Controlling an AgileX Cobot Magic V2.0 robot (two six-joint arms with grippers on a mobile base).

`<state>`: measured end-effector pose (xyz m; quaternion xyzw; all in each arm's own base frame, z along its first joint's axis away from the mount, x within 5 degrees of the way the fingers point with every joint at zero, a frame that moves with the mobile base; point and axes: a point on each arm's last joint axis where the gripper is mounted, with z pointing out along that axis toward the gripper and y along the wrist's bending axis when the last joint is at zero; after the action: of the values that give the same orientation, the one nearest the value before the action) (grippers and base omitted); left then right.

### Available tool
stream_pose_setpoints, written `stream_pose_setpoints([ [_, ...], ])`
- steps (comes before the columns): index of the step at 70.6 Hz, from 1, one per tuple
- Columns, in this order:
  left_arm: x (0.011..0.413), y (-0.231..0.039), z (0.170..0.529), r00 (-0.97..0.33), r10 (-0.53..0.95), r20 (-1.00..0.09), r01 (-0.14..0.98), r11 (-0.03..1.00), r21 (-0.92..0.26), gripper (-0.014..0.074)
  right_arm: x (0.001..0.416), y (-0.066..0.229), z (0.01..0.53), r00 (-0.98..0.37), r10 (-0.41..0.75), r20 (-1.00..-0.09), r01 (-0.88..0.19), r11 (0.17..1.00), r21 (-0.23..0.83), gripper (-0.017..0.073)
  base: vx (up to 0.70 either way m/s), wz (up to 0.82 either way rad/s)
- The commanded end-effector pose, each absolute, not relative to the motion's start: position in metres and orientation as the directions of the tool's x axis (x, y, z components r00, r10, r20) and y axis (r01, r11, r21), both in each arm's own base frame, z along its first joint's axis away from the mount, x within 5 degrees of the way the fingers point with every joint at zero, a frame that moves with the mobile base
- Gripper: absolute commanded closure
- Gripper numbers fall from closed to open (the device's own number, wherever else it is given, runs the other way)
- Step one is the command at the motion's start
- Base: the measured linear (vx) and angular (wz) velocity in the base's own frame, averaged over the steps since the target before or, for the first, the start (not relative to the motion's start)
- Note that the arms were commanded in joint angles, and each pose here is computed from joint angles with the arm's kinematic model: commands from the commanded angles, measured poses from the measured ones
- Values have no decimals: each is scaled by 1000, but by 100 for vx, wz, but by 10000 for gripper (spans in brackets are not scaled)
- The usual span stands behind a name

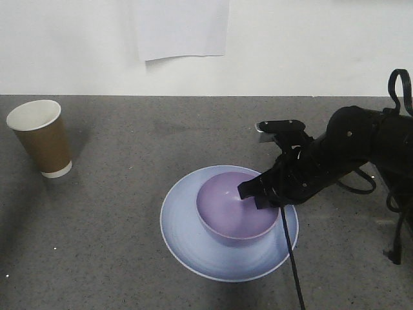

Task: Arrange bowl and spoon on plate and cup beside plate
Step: 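Move the held bowl over the blue plate and lower it, then open the right gripper and withdraw it from the bowl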

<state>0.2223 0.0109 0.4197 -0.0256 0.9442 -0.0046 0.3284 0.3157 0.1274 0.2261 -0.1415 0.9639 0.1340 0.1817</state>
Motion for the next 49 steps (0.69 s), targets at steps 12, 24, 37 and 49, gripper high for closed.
stream_pose_setpoints([
  [12, 219, 9, 434, -723, -49, -689, -37, 999, -32, 600, 319, 128, 249, -856, -194, -479, -326, 921, 211, 92, 0, 0],
  [24, 219, 9, 434, -723, -49, -689, -37, 999, -32, 600, 316, 126, 260, -840, -191, -508, -331, 922, 200, -4, 0, 0],
  [37, 219, 9, 434, -723, -49, -689, -37, 999, -32, 600, 304, 119, 286, -801, -185, -570, -339, 924, 175, 2, 0, 0],
  [49, 219, 9, 434, -723, -49, -689, -37, 999, -32, 600, 282, 108, 319, -756, -192, -626, -345, 929, 132, 12, 0, 0],
])
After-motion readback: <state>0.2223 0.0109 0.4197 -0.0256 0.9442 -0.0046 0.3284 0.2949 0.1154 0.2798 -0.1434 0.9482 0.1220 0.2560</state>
